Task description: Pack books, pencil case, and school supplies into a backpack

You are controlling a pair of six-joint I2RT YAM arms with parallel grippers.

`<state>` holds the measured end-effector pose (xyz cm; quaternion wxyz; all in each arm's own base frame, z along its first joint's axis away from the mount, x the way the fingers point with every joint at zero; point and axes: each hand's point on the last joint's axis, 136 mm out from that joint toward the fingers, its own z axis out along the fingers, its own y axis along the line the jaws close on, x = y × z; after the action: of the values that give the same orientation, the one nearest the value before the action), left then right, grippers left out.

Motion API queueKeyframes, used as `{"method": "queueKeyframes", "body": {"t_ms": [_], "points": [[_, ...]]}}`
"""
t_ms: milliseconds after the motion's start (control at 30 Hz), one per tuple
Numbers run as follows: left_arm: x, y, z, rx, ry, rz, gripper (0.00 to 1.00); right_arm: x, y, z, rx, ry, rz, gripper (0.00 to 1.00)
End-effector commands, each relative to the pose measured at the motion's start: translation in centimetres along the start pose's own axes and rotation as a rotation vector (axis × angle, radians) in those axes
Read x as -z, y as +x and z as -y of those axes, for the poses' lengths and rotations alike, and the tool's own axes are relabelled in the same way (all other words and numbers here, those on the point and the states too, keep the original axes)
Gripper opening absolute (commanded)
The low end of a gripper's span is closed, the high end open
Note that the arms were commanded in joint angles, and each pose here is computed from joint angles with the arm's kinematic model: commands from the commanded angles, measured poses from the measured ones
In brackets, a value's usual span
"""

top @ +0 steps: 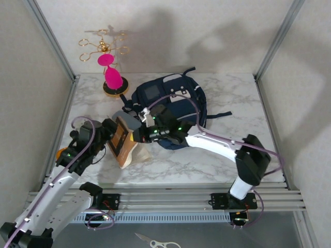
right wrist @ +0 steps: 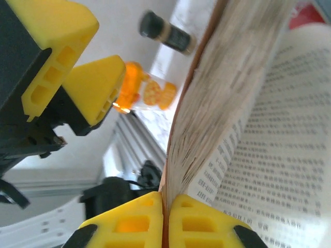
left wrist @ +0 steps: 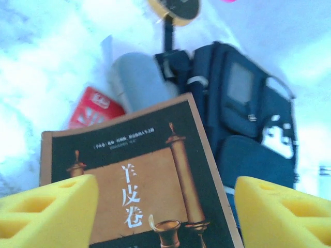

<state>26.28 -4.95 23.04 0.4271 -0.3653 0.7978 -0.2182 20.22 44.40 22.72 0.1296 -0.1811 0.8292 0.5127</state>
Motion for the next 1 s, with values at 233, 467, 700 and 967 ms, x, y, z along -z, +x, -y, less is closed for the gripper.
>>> {"method": "queueKeyframes", "body": {"t_ms": [233, 467, 700, 967], "points": [[2.7, -1.2, 6.6, -0.038, 0.192, -0.084, 0.86, 12.9, -7.4, -7.8, 0.035, -0.205, 0.342, 0.0], [0.4, 1.7, 11.0, 0.04, 0.388, -0.227, 0.91, 17.6, -8.7, -7.6, 0.066, -0.274, 0.423, 0.0], [-1.2, 5.6, 16.0, 0.138, 0.558, -0.346, 0.92, 19.7, -9.1, -6.1, 0.025, -0.354, 0.449, 0.0], [-2.3, 8.0, 18.6, 0.245, 0.612, -0.4, 0.86, 20.9, -8.1, -5.7, 0.006, -0.402, 0.453, 0.0]]}}
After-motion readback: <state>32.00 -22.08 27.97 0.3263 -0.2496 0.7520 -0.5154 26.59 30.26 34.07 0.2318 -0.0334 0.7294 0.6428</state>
